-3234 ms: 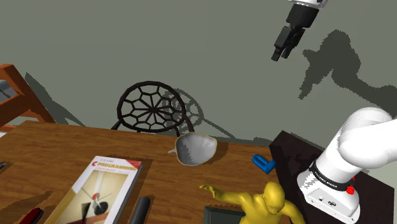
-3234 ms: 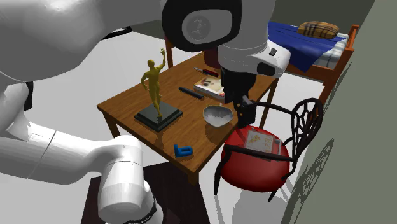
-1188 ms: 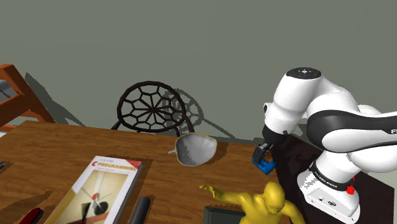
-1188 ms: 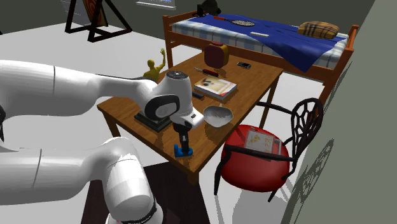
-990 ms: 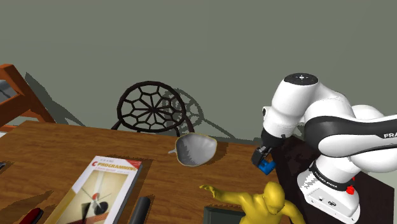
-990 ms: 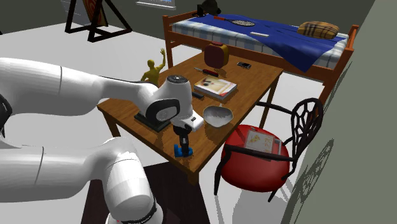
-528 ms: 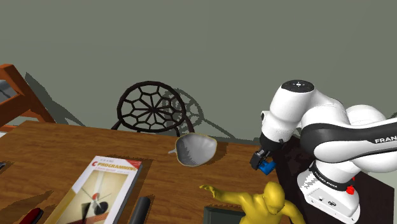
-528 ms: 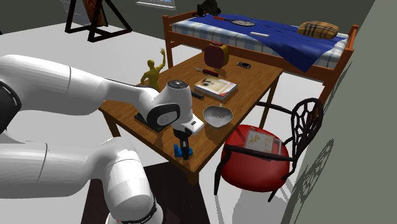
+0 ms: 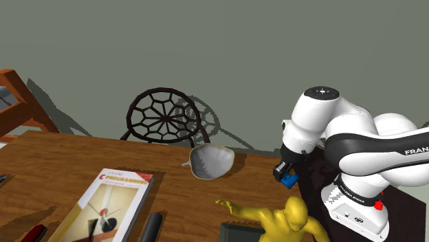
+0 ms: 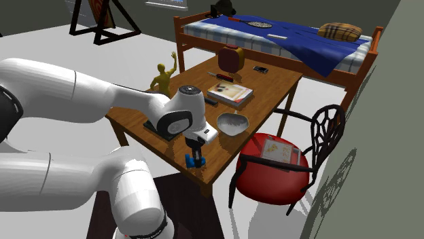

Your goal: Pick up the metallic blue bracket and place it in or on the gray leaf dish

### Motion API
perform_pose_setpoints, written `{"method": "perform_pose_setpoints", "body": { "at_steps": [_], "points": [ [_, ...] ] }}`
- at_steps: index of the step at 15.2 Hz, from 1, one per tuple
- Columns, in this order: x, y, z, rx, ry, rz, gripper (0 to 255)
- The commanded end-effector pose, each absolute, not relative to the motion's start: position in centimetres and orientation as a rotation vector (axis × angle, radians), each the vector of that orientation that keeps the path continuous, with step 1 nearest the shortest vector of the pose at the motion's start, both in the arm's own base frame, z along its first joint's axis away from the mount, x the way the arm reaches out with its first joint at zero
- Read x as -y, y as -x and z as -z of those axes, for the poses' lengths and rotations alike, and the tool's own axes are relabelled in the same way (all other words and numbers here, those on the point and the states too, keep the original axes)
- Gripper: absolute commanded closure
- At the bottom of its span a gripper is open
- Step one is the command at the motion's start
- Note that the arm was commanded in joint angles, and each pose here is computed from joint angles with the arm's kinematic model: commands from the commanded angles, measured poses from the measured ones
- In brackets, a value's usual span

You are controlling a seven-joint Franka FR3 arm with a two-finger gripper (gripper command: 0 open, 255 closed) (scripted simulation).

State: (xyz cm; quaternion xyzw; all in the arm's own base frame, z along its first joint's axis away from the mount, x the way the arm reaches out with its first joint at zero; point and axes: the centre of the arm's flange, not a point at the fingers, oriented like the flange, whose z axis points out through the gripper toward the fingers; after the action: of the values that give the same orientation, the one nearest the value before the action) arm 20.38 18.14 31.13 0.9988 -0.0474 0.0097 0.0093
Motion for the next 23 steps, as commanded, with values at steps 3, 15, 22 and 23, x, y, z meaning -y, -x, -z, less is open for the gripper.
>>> {"method": "perform_pose_setpoints", "body": {
  "at_steps": [3, 15, 22, 23],
  "points": [
    [-18.1, -20.4, -31.1, 0.148, -3.119, -0.03, 255],
    [-18.1, -20.4, -36.4, 0.148, -3.119, -0.03, 255],
    [-18.1, -20.4, -40.1, 0.148, -3.119, -0.03, 255],
    [-18.1, -20.4, -40.6, 0.148, -3.119, -0.03, 255]
  ]
}}
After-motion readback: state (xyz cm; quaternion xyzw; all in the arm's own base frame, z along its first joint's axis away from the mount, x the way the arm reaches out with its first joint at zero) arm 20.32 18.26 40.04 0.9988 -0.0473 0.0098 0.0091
